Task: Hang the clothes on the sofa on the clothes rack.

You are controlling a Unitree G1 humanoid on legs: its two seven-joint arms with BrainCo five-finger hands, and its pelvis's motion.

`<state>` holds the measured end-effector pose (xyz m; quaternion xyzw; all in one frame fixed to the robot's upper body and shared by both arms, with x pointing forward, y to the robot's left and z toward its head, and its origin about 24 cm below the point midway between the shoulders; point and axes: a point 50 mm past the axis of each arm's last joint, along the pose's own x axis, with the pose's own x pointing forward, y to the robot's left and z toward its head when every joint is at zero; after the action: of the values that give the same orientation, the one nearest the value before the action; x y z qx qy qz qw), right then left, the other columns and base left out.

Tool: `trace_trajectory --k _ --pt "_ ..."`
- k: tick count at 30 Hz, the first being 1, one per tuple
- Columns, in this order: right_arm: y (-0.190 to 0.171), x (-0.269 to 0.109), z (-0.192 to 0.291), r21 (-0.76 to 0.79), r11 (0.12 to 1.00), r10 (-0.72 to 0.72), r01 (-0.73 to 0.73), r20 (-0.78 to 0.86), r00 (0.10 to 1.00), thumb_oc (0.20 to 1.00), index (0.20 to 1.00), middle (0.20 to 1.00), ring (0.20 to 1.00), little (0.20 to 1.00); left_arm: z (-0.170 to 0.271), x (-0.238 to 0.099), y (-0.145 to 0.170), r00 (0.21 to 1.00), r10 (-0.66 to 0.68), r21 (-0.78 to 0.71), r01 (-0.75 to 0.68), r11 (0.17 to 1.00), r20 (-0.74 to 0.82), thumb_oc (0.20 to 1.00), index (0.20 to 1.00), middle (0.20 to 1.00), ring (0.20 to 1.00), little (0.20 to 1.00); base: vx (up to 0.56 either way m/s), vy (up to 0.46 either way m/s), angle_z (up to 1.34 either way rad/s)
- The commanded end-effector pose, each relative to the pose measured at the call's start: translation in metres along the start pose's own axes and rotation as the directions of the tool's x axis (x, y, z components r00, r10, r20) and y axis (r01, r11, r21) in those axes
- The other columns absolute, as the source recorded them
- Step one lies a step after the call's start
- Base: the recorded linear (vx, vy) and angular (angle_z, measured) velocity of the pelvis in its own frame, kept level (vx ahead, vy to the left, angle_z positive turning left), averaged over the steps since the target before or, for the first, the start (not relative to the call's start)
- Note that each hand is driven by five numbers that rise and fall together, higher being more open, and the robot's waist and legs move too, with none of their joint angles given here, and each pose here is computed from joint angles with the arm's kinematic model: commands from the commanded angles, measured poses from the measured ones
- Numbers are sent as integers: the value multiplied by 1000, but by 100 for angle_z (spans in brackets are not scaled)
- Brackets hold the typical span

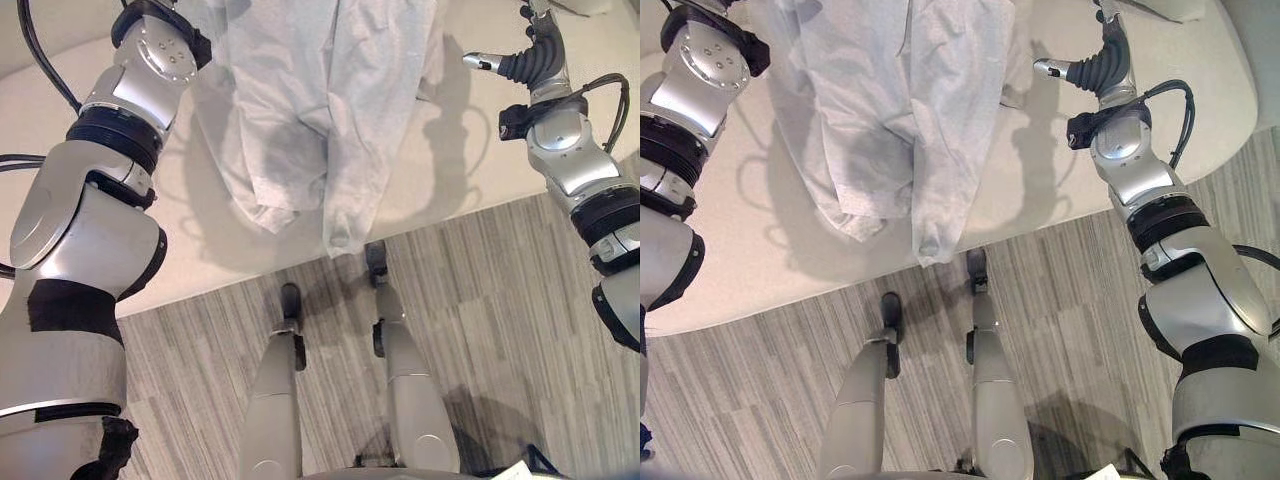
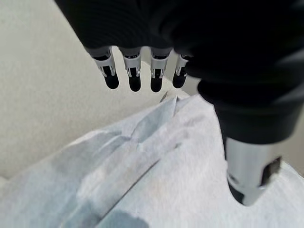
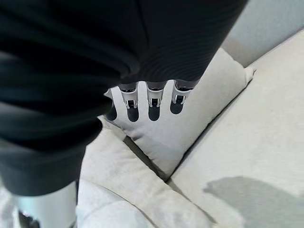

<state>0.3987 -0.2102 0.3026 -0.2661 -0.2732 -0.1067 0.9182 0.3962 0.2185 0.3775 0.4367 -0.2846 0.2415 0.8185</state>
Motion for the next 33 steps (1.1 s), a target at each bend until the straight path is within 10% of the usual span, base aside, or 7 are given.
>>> trace_trajectory --k 1,26,27,29,30,31,33 --pt "-16 18 38 47 997 -66 61 112 991 1000 1000 1000 1000 1000 10 15 42 991 128 8 -128 992 35 1000 1000 1000 1000 1000 4 -21 -12" --pt "-33 38 116 131 981 -179 144 316 932 1000 1000 1000 1000 1000 35 32 101 962 261 59 -266 962 87 1000 1000 1000 1000 1000 6 -17 1" --pt "-30 38 125 142 981 -173 131 339 925 438 438 438 438 438 46 33 97 962 249 46 -255 966 113 1000 1000 1000 1000 1000 -7 -3 4" --pt "-28 38 130 154 980 -172 124 352 920 200 200 200 200 200 52 34 95 961 246 26 -251 968 127 1000 1000 1000 1000 1000 -8 0 2" --pt "-21 39 142 163 981 -161 106 375 913 200 200 200 200 200 64 34 91 961 237 -55 -231 971 142 824 824 824 824 824 0 0 0" --pt "-21 40 143 163 981 -160 105 376 913 200 200 200 200 200 64 34 91 961 237 -55 -232 971 141 266 266 266 266 266 0 0 0" --pt "-11 39 146 145 986 -135 84 387 912 200 200 200 200 200 68 34 87 962 233 -119 -217 969 143 200 200 200 200 200 0 0 0"
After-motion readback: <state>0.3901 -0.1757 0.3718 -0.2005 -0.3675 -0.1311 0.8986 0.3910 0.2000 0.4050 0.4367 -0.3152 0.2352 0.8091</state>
